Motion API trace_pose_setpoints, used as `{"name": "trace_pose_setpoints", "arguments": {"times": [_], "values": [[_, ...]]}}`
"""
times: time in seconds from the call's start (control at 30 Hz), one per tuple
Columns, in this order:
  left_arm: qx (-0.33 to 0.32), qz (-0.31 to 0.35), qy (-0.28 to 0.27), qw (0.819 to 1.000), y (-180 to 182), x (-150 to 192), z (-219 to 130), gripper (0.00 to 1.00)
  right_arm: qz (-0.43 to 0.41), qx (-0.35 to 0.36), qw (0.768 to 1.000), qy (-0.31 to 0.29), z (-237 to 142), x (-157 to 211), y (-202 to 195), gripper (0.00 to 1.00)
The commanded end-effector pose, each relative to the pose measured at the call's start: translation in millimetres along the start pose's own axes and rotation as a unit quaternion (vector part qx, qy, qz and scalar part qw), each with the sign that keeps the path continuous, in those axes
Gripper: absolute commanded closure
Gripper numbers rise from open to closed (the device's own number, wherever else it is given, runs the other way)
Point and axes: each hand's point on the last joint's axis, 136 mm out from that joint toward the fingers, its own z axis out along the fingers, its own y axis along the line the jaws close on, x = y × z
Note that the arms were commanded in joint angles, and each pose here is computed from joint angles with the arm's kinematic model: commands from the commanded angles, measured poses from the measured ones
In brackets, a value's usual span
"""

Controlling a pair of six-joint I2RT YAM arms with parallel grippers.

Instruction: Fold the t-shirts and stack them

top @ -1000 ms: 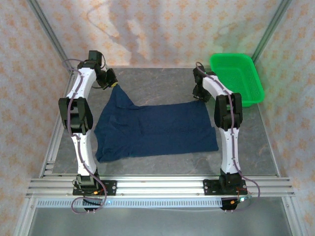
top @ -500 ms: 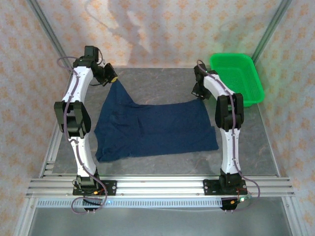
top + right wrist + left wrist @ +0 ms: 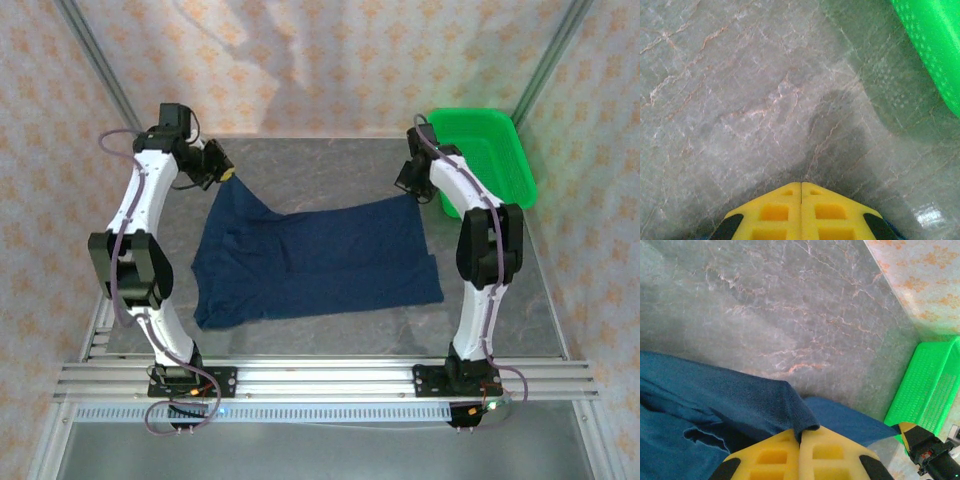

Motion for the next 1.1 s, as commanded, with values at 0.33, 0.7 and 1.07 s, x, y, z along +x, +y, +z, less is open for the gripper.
{"name": "trace_pose_setpoints", "arguments": {"times": [0.33,0.7,1.07], "values": [[-0.042,-0.052,0.032,0.997,40,75,-54,1.0,-0.019,-0.029,0.999,0.018,-28,27,-14,1.0],[-0.085,-0.079,0.037,0.993,89,117,-67,1.0,-0.021,-0.013,0.999,0.03,-45,58,-40,1.0],[-0.13,-0.105,0.043,0.985,134,138,-77,1.0,-0.012,0.03,0.999,0.043,-50,83,-74,1.0]]}}
